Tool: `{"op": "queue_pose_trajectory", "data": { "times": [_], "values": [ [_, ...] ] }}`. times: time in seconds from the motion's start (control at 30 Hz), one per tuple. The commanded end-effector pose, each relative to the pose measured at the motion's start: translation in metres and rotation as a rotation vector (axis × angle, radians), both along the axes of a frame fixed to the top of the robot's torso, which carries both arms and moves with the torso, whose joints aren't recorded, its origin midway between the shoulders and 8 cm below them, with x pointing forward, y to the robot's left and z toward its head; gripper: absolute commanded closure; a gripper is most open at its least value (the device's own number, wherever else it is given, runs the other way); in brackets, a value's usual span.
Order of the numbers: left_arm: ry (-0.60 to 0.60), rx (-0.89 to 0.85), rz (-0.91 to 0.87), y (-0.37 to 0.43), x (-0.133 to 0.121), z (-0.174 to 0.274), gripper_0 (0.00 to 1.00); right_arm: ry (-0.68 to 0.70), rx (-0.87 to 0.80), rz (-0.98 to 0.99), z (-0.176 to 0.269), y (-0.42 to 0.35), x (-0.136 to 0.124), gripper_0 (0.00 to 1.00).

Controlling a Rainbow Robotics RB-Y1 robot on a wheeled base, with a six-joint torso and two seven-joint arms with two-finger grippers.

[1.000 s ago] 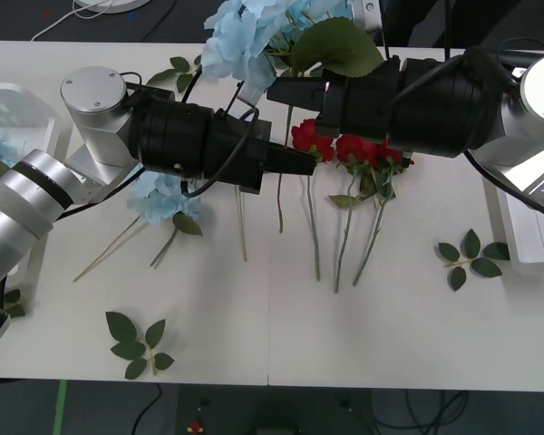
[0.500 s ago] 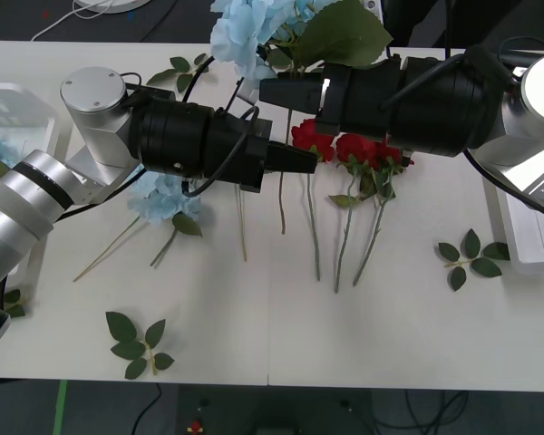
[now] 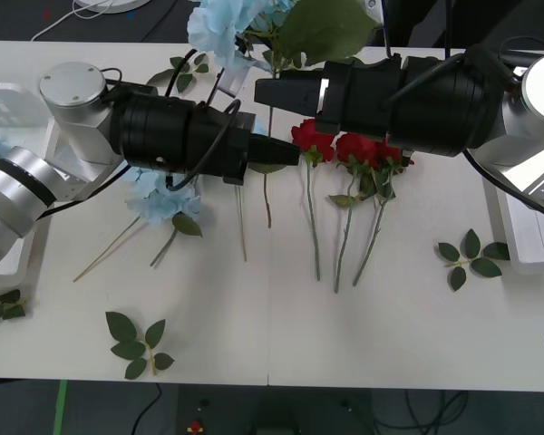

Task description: Place the red flowers into the right box and the blue flowers into the left box. If a person shows an open palm, hand one flower to the person first, then continue sorting.

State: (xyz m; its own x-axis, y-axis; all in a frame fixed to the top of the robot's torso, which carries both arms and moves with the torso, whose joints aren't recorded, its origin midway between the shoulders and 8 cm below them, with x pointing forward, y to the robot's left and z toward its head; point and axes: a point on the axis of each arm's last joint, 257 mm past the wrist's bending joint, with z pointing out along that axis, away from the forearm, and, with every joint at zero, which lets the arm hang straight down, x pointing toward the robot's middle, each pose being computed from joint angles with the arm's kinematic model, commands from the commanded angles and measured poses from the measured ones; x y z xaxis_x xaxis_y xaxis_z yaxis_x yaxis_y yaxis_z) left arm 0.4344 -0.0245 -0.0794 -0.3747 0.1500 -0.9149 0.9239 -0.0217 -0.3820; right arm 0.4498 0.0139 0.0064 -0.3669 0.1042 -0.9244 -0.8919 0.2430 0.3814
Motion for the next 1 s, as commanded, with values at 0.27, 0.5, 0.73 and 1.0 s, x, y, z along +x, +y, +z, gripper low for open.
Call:
{"op": "queue_pose_trajectory", "data": {
  "times": [0.27, 0.5, 0.73, 1.0],
  "values": [
    [-0.098, 0.015, 0.102, 0.096, 0.025, 0.038, 1.0, -0.059, 0.04, 0.035, 0.033, 0.014, -0.009, 0.0],
    [-0.098, 0.138, 0.318, 0.202, 0.06, 0.068, 1.0, -0.061, 0.041, 0.037, 0.033, 0.015, -0.01, 0.0],
    [0.018, 0.287, 0.569, 0.325, 0.069, 0.094, 1.0, -0.061, 0.038, 0.035, 0.033, 0.014, -0.01, 0.0],
    [0.275, 0.467, 0.825, 0.451, 0.048, 0.077, 1.0, -0.044, -0.018, 0.011, 0.017, -0.007, -0.004, 0.0]
  ]
}}
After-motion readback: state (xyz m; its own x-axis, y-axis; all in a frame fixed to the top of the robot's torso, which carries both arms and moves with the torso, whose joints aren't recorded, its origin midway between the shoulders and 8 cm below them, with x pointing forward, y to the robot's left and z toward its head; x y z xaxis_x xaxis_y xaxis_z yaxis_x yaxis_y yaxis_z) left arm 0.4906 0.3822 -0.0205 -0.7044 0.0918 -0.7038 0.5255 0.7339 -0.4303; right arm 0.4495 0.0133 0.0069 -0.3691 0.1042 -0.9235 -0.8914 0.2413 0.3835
